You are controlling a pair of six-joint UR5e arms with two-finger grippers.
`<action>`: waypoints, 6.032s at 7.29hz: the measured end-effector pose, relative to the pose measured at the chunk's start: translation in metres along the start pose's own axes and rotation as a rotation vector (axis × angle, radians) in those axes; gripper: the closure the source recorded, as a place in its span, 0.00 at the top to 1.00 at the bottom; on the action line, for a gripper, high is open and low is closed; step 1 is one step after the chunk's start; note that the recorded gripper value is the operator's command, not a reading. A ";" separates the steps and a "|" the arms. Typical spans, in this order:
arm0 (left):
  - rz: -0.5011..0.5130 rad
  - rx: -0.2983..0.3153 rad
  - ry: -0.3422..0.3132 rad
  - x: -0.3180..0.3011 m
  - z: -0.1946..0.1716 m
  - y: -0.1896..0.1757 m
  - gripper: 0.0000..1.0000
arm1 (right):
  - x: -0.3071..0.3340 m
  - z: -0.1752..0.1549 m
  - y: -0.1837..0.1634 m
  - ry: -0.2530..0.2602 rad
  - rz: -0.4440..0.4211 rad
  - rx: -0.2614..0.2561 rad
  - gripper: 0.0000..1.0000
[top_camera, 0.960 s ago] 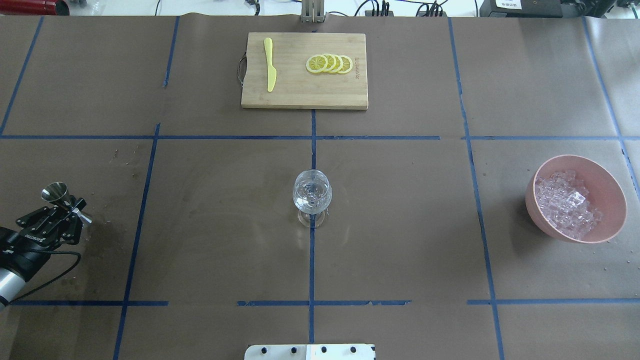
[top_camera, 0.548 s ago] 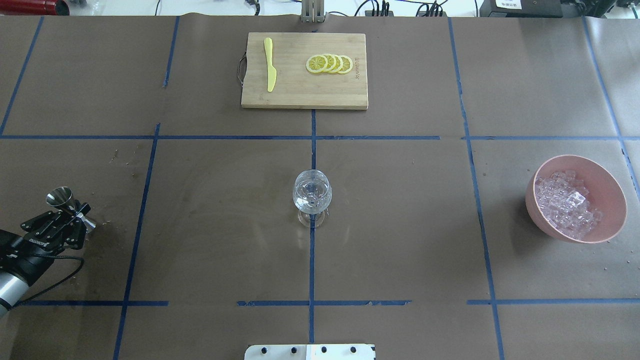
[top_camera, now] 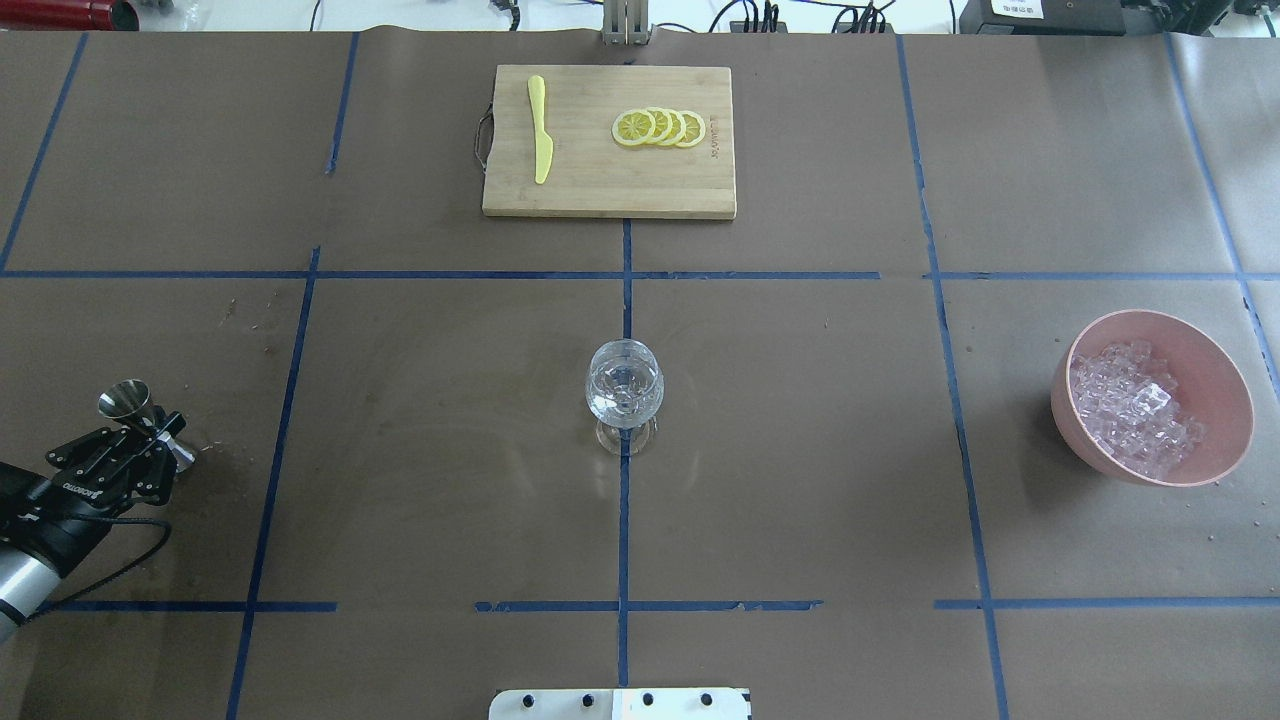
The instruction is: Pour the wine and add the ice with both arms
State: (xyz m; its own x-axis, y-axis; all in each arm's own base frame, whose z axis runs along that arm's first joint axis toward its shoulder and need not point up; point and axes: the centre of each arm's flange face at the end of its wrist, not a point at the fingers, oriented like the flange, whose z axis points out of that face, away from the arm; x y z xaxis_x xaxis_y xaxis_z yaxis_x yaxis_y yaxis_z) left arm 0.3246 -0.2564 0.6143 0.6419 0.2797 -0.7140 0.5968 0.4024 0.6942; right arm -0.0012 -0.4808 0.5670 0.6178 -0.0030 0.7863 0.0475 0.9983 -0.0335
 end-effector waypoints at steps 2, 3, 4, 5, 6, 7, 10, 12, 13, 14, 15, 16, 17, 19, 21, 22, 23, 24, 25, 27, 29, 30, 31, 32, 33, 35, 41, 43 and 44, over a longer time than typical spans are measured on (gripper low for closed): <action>0.006 -0.008 0.002 0.000 -0.001 0.004 0.36 | 0.000 0.001 0.000 0.000 0.001 -0.001 1.00; 0.006 -0.010 0.005 0.001 -0.002 0.005 0.43 | 0.000 0.001 0.000 0.000 0.001 -0.002 1.00; 0.006 -0.012 0.006 0.001 -0.002 0.006 0.56 | 0.000 0.001 0.000 0.000 0.001 -0.002 1.00; 0.006 -0.012 0.007 0.001 -0.002 0.006 0.62 | 0.001 0.001 0.000 0.000 0.002 -0.003 1.00; 0.007 -0.014 0.009 0.002 -0.002 0.006 0.68 | 0.001 0.002 0.000 0.000 0.003 -0.004 1.00; 0.008 -0.015 0.010 0.002 -0.003 0.007 0.70 | 0.002 0.002 0.000 0.000 0.004 -0.005 1.00; 0.007 -0.017 0.016 0.004 -0.004 0.006 0.84 | 0.002 0.002 0.000 0.000 0.004 -0.005 1.00; 0.034 -0.056 0.048 0.003 -0.009 0.003 0.84 | 0.002 0.002 0.000 0.001 0.004 -0.005 1.00; 0.064 -0.101 0.081 0.000 -0.018 -0.002 0.84 | 0.002 0.002 0.000 0.000 0.004 -0.005 1.00; 0.096 -0.155 0.105 -0.007 -0.027 -0.004 0.84 | 0.002 0.003 0.000 0.001 0.005 -0.006 1.00; 0.123 -0.210 0.122 -0.009 -0.033 -0.005 0.83 | 0.003 0.003 0.000 0.001 0.007 -0.007 1.00; 0.149 -0.260 0.131 -0.008 -0.038 -0.007 0.83 | 0.004 0.004 0.000 0.001 0.009 -0.009 1.00; 0.179 -0.316 0.134 -0.011 -0.044 -0.009 0.83 | 0.005 0.005 0.000 0.001 0.010 -0.009 1.00; 0.226 -0.430 0.143 -0.017 -0.063 -0.023 0.84 | 0.005 0.005 0.001 0.000 0.013 -0.010 1.00; 0.267 -0.473 0.086 -0.053 -0.083 -0.043 0.83 | 0.002 0.003 0.001 -0.002 0.009 -0.007 1.00; 0.277 -0.465 0.032 -0.077 -0.088 -0.055 0.84 | -0.001 0.002 0.002 -0.010 0.004 -0.006 1.00; 0.274 -0.447 -0.010 -0.094 -0.090 -0.066 0.84 | -0.008 0.002 0.003 -0.020 -0.008 -0.006 1.00; 0.251 -0.437 -0.035 -0.105 -0.091 -0.076 0.84 | -0.028 0.002 0.006 -0.028 -0.033 -0.009 1.00; 0.207 -0.454 -0.037 -0.113 -0.089 -0.086 0.84 | -0.061 0.005 0.011 -0.029 -0.046 -0.018 1.00; 0.090 -0.506 0.024 -0.129 -0.070 -0.119 0.84 | -0.124 0.014 0.028 -0.007 -0.081 -0.015 1.00; 0.047 -0.559 0.109 -0.151 -0.037 -0.161 1.00 | -0.141 0.035 0.048 0.006 -0.167 0.043 1.00; 0.020 -0.590 0.140 -0.158 -0.026 -0.178 1.00 | -0.150 0.047 0.054 0.019 -0.201 0.076 1.00; -0.004 -0.615 0.155 -0.162 -0.022 -0.186 1.00 | -0.160 0.059 0.057 0.038 -0.228 0.097 1.00; -0.025 -0.630 0.156 -0.166 -0.021 -0.186 1.00 | -0.166 0.069 0.058 0.068 -0.251 0.117 1.00; -0.044 -0.636 0.151 -0.168 -0.020 -0.185 1.00 | -0.166 0.084 0.058 0.110 -0.267 0.121 1.00; -0.113 -0.631 0.133 -0.166 -0.018 -0.188 1.00 | -0.156 0.108 0.057 0.146 -0.296 0.117 0.97; -0.169 -0.607 0.103 -0.164 -0.014 -0.194 1.00 | -0.133 0.132 0.068 0.105 -0.308 0.018 0.88; -0.168 -0.604 0.099 -0.165 -0.014 -0.194 1.00 | -0.129 0.138 0.066 0.107 -0.314 0.006 0.87; -0.168 -0.604 0.099 -0.165 -0.015 -0.194 1.00 | -0.127 0.141 0.065 0.109 -0.314 0.002 0.85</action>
State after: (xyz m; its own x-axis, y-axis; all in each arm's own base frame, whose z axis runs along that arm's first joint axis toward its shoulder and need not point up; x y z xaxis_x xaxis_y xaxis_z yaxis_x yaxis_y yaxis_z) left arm 0.0959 -0.3679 0.5961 0.4983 0.2372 -0.8339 0.2906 0.8605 0.4184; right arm -0.1873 -0.4075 0.5517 0.6540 -0.3163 0.6872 0.2474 0.9479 0.2008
